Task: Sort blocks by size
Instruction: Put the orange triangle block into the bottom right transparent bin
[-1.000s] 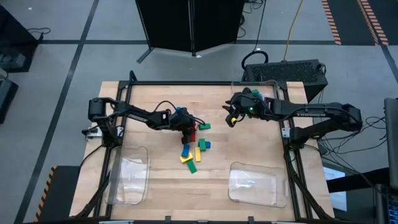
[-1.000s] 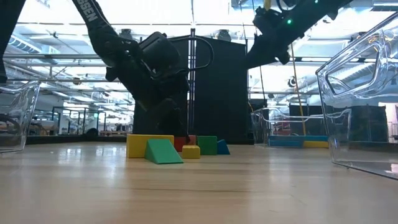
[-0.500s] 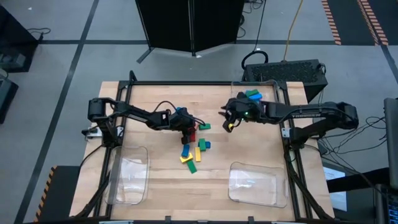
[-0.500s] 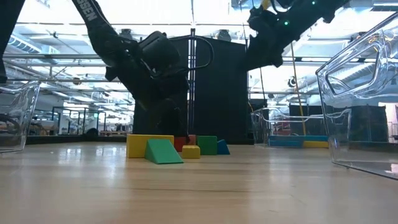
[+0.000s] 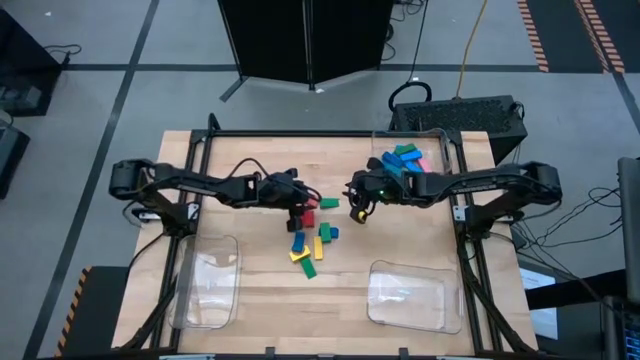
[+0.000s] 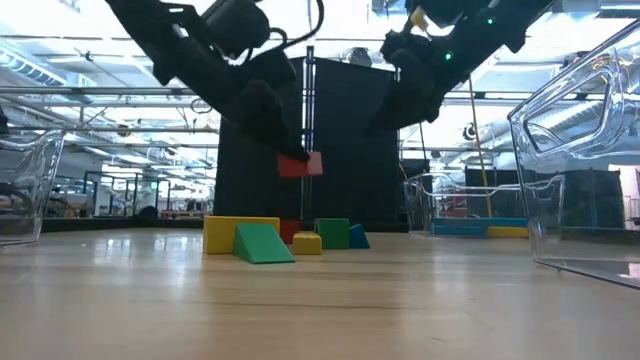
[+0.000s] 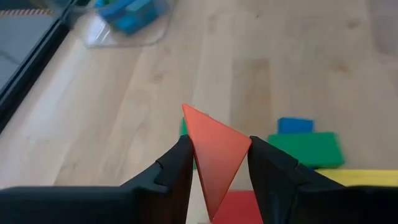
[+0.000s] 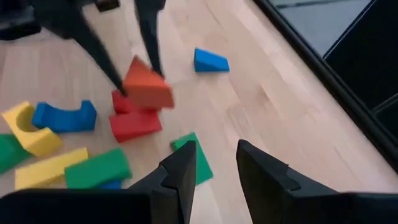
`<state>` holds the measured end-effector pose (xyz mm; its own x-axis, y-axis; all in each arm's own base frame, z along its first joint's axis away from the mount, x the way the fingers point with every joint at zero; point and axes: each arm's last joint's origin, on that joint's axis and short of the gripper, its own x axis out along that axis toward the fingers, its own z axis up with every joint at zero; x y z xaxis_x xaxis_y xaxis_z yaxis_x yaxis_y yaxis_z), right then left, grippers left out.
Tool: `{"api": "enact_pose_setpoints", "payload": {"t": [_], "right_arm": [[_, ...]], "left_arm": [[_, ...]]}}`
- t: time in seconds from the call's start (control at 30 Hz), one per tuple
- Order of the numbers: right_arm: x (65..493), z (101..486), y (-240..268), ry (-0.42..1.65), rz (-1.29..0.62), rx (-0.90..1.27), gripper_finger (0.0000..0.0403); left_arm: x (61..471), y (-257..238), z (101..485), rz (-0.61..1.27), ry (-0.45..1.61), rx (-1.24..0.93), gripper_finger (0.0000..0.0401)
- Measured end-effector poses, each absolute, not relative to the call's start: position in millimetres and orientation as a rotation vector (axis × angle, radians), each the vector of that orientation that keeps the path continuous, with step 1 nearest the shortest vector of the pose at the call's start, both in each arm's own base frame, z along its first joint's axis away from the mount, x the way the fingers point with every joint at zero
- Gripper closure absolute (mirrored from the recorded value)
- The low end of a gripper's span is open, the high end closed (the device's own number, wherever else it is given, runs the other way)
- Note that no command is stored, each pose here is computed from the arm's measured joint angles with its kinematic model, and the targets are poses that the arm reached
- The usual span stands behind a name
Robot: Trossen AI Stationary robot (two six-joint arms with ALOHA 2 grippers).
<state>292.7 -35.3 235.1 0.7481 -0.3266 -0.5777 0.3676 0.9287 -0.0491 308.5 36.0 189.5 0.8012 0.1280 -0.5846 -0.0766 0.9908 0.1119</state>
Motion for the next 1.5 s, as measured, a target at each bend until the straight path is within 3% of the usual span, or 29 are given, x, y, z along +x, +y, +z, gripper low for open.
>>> {"api": "enact_pose_setpoints", "payload": {"t": [0.4, 0.63, 0.77, 1.13, 1.3, 1.5], "right_arm": [[290.3, 241.1, -17.6, 0.593, -0.350, 0.151, 0.0294], [296.3, 233.7, -9.5, 0.607, -0.275, 0.234, 0.0294], [294.3, 234.8, 8.7, 0.641, -0.111, 0.081, 0.0293], [291.0, 242.8, 62.4, 0.557, -0.002, -0.593, 0.0290], [294.2, 246.6, 65.9, 0.501, 0.030, -0.729, 0.0252], [298.9, 253.2, 59.3, 0.445, -0.020, -0.780, 0.0142]], "left_arm": [[318.7, 10.0, 200.1, -0.007, 0.481, 0.145, 0.0263], [318.9, -5.7, 200.4, -0.021, 0.484, 0.393, 0.0263], [319.7, -7.2, 203.1, -0.048, 0.450, 0.304, 0.0263], [316.4, 33.4, 207.1, -0.300, 0.418, -0.213, 0.0263], [316.3, 42.7, 212.1, -0.337, 0.376, -0.287, 0.0263], [317.1, 43.7, 215.4, -0.355, 0.344, -0.298, 0.0263]]}}
